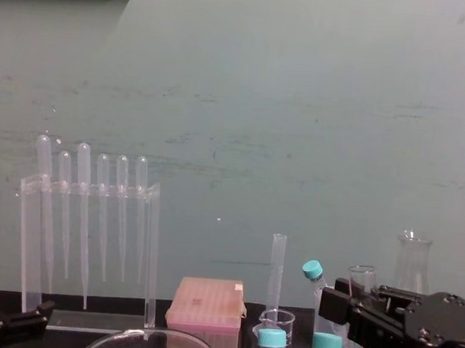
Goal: Hold the test tube with one hand and immerse one end into the beaker, then return it to the test tube rack.
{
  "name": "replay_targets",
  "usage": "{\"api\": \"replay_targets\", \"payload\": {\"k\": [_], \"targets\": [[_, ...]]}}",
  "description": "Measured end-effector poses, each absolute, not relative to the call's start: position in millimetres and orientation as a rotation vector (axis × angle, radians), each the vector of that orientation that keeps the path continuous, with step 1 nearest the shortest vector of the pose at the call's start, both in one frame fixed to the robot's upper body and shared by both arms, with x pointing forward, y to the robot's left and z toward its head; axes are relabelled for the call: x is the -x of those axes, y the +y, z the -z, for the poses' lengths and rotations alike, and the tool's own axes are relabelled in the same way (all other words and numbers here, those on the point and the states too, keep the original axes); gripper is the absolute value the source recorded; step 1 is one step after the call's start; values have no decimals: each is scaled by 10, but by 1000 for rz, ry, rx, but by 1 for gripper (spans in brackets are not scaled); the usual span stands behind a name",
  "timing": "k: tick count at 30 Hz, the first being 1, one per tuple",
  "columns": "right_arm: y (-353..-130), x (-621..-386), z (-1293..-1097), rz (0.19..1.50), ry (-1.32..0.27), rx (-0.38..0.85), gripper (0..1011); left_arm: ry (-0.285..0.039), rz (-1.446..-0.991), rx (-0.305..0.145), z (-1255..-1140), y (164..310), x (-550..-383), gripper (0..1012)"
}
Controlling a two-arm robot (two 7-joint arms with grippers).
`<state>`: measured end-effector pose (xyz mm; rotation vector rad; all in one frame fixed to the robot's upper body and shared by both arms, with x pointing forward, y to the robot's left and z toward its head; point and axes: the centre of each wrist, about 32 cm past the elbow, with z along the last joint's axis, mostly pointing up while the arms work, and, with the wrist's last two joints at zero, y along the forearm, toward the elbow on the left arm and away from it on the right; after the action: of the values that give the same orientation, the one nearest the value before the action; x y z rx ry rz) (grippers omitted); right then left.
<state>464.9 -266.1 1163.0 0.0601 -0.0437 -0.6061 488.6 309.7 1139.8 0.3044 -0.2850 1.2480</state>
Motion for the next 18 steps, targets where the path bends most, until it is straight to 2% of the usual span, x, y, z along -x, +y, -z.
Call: {"api": "replay_targets", "payload": {"k": [18], "targets": [[-2655, -4658, -11616, 613, -32, -51, 224, -285, -1248, -304, -11398, 3097, -4886, 1000]]}}
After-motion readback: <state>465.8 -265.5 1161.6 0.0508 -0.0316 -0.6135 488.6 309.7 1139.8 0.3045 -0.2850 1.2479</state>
